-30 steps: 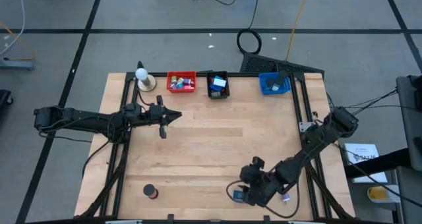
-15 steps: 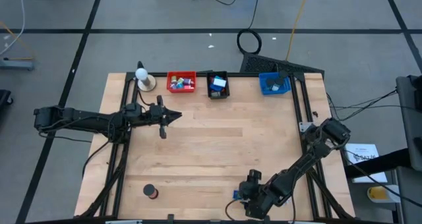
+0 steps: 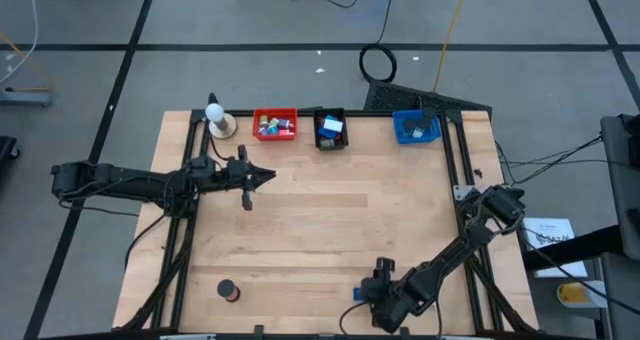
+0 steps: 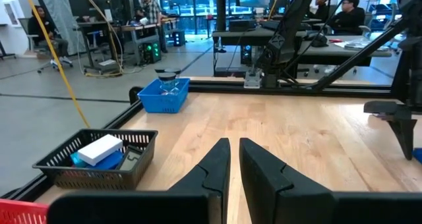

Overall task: Pick & Place Office items
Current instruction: Put the blue digital timer into the black bin

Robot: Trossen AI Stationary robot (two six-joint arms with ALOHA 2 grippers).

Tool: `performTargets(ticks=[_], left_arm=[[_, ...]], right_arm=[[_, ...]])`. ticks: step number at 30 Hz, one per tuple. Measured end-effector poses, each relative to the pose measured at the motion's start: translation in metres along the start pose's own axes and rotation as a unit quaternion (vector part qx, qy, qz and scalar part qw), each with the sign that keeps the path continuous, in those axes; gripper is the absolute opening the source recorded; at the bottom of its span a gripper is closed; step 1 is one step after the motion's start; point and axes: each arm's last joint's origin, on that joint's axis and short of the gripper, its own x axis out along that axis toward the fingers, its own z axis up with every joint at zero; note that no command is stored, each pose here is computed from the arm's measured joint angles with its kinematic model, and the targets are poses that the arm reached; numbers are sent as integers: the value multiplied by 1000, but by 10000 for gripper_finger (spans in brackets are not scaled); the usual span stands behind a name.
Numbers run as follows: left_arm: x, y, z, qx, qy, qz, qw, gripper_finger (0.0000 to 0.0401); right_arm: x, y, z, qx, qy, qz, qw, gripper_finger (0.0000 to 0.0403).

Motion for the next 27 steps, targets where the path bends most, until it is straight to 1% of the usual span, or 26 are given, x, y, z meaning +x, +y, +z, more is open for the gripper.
performTargets(ticks=[4, 5, 7, 10, 14, 18, 21, 24, 27], left_arm=[[0, 0, 0, 0, 0, 0, 1000, 42], [0, 0, 0, 0, 0, 0, 1000, 42], [0, 0, 0, 0, 0, 0, 1000, 42], [0, 0, 0, 0, 0, 0, 1000, 42], [0, 0, 0, -1, 0, 0, 1000, 42], [0, 0, 0, -2, 0, 0, 1000, 42], [0, 0, 0, -2, 0, 0, 1000, 42], [0, 0, 0, -6, 0, 0, 1000, 42], [0, 0, 0, -12, 0, 0, 1000, 42]], right_arm=[[0, -4, 2, 3, 7, -8, 1000, 160], [-1, -6, 4, 6, 8, -9, 1000, 147], [-5, -9, 6, 7, 12, -13, 1000, 145], [-14, -19, 17, 19, 8, -20, 1000, 145], [-31, -45, 41, 56, -26, -65, 996, 145], [-33, -86, 67, 112, -31, -127, 985, 145], [-25, -124, 90, 115, -23, -159, 980, 152], [-13, -171, 109, 120, -5, -160, 980, 155], [-2, -217, 121, 130, 4, -133, 982, 153]])
